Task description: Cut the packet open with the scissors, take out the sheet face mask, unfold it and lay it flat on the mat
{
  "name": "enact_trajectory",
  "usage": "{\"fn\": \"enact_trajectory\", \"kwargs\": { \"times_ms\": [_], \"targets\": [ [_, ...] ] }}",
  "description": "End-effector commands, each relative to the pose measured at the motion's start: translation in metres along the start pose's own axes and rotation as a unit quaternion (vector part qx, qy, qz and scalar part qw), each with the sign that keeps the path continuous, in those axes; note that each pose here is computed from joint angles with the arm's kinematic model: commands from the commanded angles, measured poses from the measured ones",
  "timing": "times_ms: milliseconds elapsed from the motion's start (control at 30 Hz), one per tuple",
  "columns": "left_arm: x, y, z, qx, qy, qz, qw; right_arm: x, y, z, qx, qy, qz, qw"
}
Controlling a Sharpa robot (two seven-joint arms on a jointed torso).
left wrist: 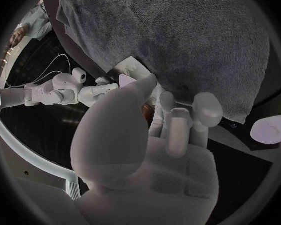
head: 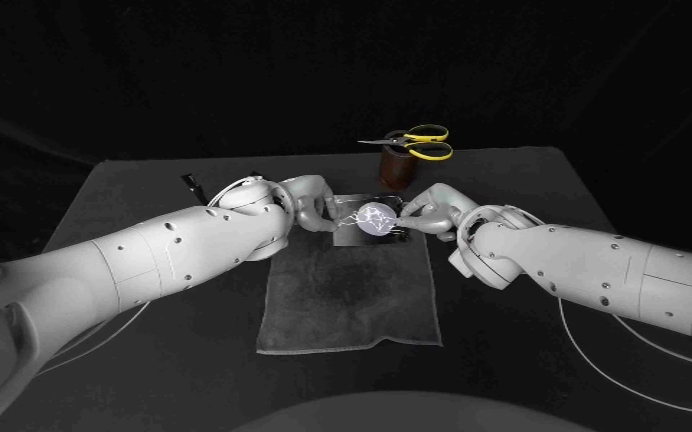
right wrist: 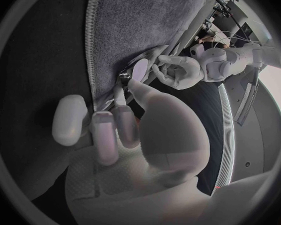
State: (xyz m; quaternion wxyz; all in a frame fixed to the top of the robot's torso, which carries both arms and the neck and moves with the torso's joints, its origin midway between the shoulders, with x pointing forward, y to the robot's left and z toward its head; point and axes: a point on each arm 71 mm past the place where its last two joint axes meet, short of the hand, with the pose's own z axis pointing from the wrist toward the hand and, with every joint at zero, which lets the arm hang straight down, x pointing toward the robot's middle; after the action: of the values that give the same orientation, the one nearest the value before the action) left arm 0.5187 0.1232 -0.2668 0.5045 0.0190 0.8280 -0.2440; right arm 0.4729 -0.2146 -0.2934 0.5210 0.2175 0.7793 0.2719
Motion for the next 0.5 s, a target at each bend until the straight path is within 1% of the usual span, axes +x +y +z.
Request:
{"fn": "enact_trajectory", "kwargs": {
  "times_ms": [33, 267, 500],
  "targets": [
    [0.0148, 0.0050, -0.0012, -0.016, 0.044, 0.010, 0.999, 0.0004, 0.0056, -0.0007, -0.025, -0.010, 0.010, 1.000],
    [0.0150, 0.0059, -0.0015, -0.018, 0.047, 0.010, 0.999, 0.0008, 0.0105, -0.0029, -0.039, -0.021, 0.028, 0.999],
    [0.0151, 0.0065, -0.0019, -0.019, 0.048, 0.010, 0.999, 0.0011, 0.0125, -0.0045, -0.040, -0.024, 0.049, 0.998]
  ]
}}
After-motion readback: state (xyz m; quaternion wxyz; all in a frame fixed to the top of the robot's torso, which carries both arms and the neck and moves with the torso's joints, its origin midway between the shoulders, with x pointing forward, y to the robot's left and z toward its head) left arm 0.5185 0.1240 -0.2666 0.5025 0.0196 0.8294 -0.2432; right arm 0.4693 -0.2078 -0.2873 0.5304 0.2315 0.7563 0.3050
